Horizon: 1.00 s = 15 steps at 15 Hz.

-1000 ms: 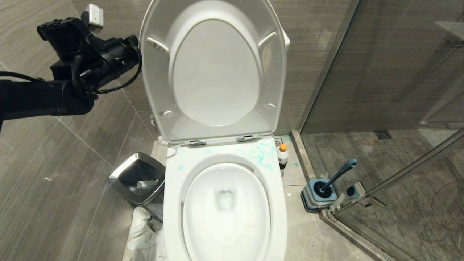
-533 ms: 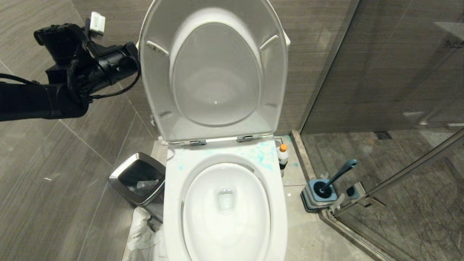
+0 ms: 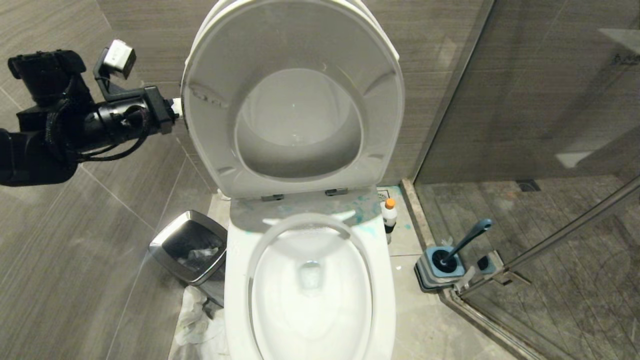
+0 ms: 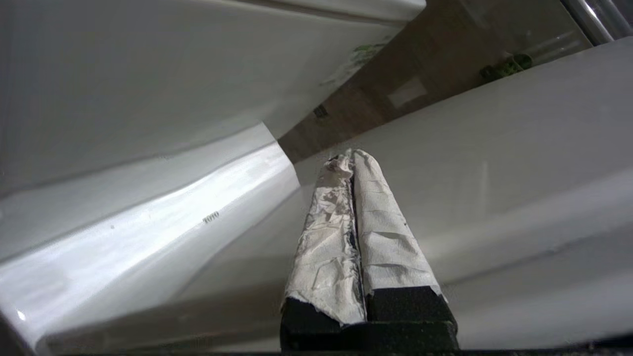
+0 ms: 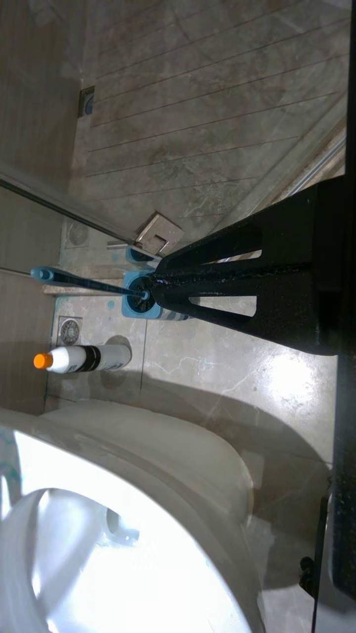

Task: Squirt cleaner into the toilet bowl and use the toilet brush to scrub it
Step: Close the toilet lid

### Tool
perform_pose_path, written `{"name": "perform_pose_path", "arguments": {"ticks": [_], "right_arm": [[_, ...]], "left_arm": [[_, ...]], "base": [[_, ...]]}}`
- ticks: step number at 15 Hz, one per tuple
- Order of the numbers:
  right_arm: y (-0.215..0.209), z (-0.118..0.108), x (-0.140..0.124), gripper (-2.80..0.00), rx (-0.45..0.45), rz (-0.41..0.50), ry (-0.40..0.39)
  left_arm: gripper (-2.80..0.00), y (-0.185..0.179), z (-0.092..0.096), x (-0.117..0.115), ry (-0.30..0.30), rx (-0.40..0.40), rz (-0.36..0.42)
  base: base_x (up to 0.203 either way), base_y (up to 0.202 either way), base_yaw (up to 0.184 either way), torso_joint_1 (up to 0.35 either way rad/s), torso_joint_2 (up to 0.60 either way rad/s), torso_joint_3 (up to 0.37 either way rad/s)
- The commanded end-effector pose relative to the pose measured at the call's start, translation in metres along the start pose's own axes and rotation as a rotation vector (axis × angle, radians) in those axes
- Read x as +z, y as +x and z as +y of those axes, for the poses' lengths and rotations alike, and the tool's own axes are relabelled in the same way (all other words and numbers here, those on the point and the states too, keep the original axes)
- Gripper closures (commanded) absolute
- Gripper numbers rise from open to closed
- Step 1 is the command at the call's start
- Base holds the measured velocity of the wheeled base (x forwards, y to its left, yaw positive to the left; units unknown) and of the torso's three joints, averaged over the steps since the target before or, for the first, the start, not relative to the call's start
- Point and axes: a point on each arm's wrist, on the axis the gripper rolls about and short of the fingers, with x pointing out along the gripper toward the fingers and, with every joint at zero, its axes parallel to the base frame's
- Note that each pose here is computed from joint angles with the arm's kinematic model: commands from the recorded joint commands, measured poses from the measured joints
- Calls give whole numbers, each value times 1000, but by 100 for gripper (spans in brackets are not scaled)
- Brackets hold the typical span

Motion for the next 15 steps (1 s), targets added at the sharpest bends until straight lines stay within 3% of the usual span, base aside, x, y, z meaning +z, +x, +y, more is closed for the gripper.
{"name": "perform_pose_path", "arguments": {"ticks": [1,5,10,12,15], "right_arm": [[0,0,0,0,0,2,-1],[0,0,0,0,0,2,-1],[0,0,0,0,0,2,-1],[0,0,0,0,0,2,-1],[0,0,0,0,0,2,-1]], "left_arm": [[0,-21,-19,3,-3,-3,7],[0,-45,-23,-26,-87,-100,125],[0,-63,-25,-92,-22,-129,230],[0,-77,-32,-116,-81,-110,292],[0,-102,-48,-132,-177,-59,333]], "base": [[0,0,0,0,0,0],[0,0,0,0,0,0],[0,0,0,0,0,0],[0,0,0,0,0,0],[0,0,0,0,0,0]]}}
